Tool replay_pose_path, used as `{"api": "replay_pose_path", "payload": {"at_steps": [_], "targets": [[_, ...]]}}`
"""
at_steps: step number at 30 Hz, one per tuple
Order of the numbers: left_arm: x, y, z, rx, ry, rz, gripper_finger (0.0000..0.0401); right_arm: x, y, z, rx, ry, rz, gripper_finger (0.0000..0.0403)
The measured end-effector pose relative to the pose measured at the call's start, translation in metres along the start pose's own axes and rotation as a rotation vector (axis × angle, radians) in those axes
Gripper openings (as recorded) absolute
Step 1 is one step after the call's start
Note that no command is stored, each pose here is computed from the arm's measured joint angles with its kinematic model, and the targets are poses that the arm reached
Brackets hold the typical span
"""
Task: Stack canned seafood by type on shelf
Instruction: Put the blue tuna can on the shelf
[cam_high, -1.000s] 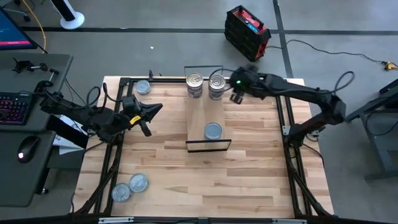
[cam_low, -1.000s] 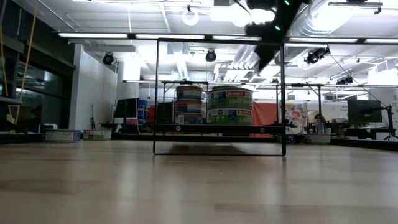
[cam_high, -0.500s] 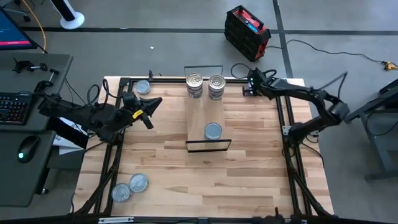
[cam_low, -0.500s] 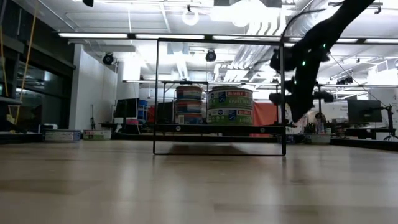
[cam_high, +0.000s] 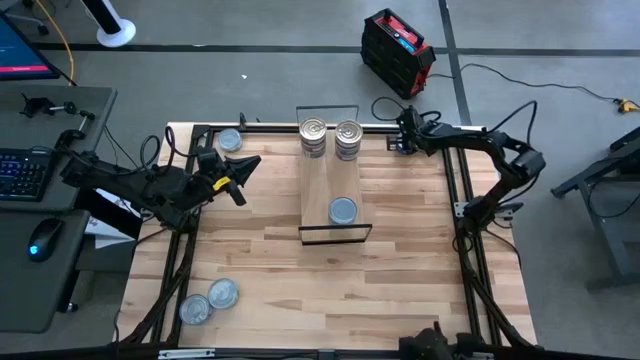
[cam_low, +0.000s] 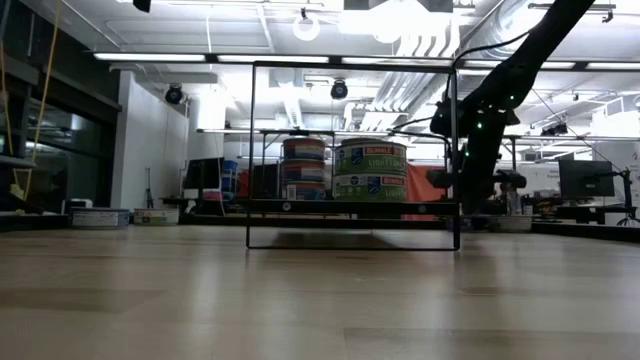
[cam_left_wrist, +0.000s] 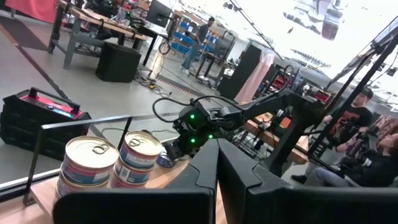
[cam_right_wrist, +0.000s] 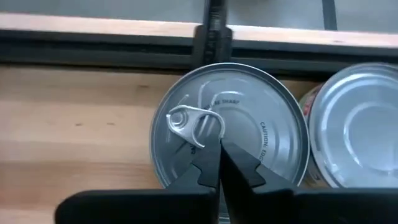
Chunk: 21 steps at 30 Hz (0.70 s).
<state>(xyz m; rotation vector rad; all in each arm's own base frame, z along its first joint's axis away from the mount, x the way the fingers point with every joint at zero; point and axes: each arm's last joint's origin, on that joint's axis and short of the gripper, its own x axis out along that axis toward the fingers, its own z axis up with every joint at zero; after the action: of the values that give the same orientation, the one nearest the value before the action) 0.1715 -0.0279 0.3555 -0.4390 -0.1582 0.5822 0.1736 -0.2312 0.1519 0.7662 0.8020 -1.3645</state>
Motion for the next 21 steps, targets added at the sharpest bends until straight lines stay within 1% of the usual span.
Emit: {"api": "replay_pose_path", "payload": {"at_steps": [3, 6, 8, 11, 14, 16, 18, 21], "targets": [[0.000, 0.000, 0.000, 0.000, 0.000, 0.001, 0.0000, -0.001, 0.002, -0.002, -0.068, 0.039, 0.051, 0.0000], [0.000, 0.000, 0.000, -0.001, 0.000, 0.002, 0.0000, -0.009, 0.008, -0.011, -0.209, 0.115, 0.104, 0.0000], [0.000, 0.000, 0.000, -0.018, 0.001, 0.004, 0.0000, -0.015, 0.012, -0.022, -0.330, 0.186, 0.122, 0.0000], [0.000, 0.001, -0.002, -0.042, 0.011, 0.008, 0.0000, -0.029, 0.018, -0.042, -0.510, 0.282, 0.114, 0.0000], [0.000, 0.001, -0.004, -0.078, 0.029, 0.009, 0.0000, -0.044, 0.025, -0.067, -0.633, 0.331, 0.120, 0.0000], [-0.001, 0.000, -0.007, -0.094, 0.056, -0.008, 0.0000, -0.054, 0.028, -0.089, -0.669, 0.334, 0.126, 0.0000], [-0.003, 0.000, -0.010, -0.090, 0.095, -0.037, 0.0000, -0.066, 0.029, -0.112, -0.665, 0.329, 0.131, 0.0000], [-0.006, -0.004, -0.014, -0.079, 0.168, -0.119, 0.0000, -0.087, 0.028, -0.147, -0.634, 0.323, 0.141, 0.0000]]}}
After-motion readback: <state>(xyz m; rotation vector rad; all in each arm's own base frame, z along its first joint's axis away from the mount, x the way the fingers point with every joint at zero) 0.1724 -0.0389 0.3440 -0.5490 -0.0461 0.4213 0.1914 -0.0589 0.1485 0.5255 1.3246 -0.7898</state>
